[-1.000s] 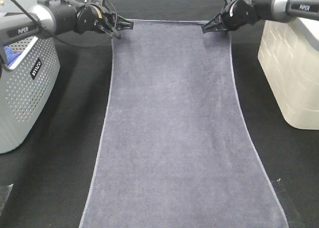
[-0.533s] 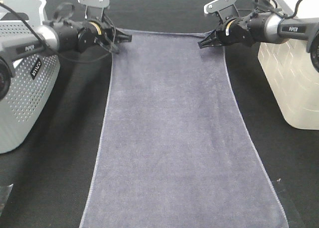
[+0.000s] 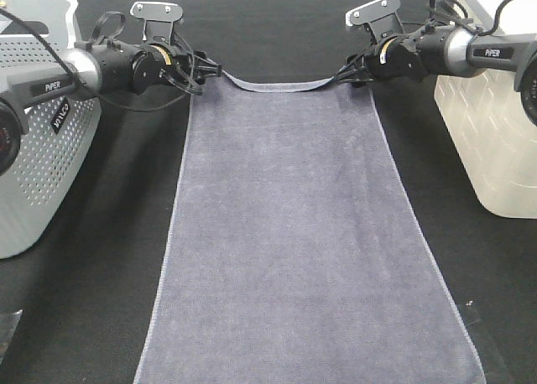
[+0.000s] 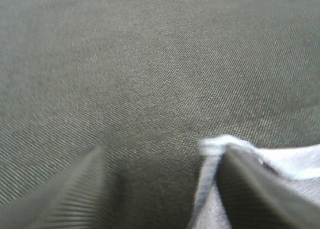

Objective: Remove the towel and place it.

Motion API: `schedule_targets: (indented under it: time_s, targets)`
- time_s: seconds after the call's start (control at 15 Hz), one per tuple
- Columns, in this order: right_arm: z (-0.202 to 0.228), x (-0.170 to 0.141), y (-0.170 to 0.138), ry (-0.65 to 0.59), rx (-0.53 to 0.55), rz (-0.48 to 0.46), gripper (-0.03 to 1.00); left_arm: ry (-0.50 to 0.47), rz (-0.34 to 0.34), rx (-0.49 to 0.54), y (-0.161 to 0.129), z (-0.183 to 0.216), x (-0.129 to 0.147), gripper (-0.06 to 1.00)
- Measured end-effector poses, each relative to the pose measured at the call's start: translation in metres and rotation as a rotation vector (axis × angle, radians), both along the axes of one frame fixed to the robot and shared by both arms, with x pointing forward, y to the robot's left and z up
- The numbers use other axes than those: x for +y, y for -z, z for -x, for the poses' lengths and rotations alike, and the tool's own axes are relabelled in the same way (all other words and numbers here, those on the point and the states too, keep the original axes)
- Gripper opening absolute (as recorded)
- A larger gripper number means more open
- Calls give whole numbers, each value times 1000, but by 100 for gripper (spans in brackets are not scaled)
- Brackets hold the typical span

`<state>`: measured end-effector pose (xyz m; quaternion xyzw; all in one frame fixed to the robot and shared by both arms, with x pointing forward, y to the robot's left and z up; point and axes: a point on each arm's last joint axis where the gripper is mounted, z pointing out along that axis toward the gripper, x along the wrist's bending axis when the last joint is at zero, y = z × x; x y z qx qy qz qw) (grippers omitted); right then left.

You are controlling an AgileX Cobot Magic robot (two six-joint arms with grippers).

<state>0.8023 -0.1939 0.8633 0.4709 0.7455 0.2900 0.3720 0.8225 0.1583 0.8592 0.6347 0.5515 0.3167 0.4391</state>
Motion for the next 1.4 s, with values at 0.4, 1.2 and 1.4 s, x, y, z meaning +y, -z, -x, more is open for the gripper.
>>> schedule_targets:
  time_s: [0.4, 1.2, 1.4]
  targets:
    - [3, -5, -8, 51, 57, 30, 84, -16, 41, 0, -6, 0, 0, 66]
    - [14, -14, -54, 173, 140, 9, 85, -62, 27, 38, -61, 0, 14, 82]
    - [14, -14, -54, 175, 144, 10, 85, -74, 7, 110, -55, 3, 16, 93]
